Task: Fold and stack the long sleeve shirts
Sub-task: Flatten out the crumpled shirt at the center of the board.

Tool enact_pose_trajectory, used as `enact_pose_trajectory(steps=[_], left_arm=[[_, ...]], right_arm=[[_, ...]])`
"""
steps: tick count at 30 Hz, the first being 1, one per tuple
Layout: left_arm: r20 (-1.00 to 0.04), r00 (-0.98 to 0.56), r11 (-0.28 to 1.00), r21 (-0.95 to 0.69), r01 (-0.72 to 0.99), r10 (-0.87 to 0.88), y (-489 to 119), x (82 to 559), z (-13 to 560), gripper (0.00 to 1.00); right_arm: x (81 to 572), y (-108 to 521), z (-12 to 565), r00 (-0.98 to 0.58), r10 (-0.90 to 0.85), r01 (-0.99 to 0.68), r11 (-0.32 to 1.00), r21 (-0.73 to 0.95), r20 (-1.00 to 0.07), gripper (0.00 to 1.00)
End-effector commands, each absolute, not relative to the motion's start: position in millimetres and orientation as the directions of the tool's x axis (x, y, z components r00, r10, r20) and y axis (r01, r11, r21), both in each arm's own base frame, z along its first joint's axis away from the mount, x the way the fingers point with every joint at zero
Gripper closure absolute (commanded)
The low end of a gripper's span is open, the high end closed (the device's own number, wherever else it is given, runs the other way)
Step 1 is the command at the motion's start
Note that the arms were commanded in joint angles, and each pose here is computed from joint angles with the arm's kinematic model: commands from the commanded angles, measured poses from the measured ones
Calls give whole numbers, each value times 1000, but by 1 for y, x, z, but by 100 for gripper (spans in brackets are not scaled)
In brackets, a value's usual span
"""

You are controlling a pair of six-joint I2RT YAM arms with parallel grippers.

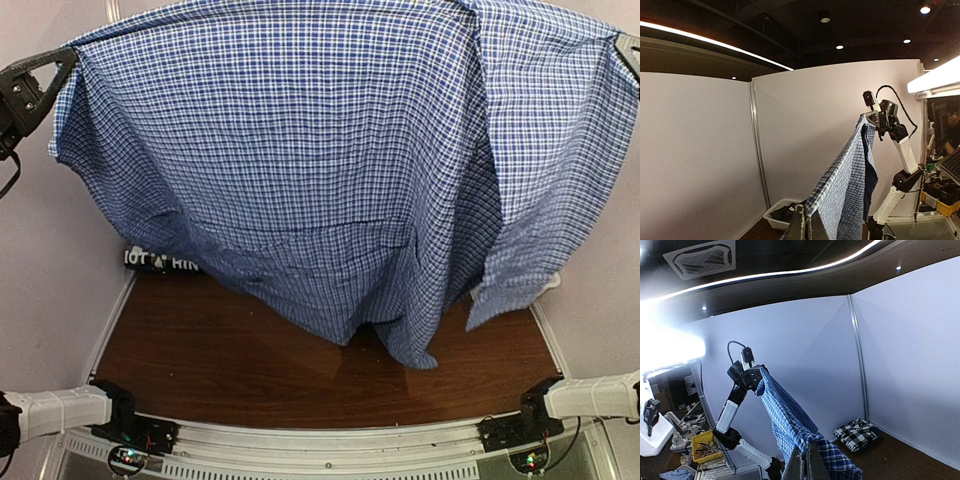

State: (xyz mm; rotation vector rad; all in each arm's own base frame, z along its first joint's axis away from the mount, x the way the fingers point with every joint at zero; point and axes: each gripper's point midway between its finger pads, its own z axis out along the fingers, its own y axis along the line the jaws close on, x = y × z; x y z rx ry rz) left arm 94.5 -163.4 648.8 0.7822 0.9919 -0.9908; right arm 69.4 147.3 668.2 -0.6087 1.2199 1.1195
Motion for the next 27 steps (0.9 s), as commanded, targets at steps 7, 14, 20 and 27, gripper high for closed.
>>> enact_pose_trajectory(steps=[7,14,20,27], left_arm=[[-845,348,609,33,792,-406,-119,95,696,100],[-926,202,777,-134,616,-320,-118,240,642,100],[-979,-13,890,-188,416,-201,-123,386,521,100],[-968,-216,945,-186,270,-129,-124,492,385,100]], right_arm=[[9,53,729,192,621,-827,519,215,-760,100],[124,58,670,118,521,-564,735,375,-845,100],[222,79,599,46,266,-146,955,257,-963,100],[359,70,494,-118,42,164,986,22,-992,100]])
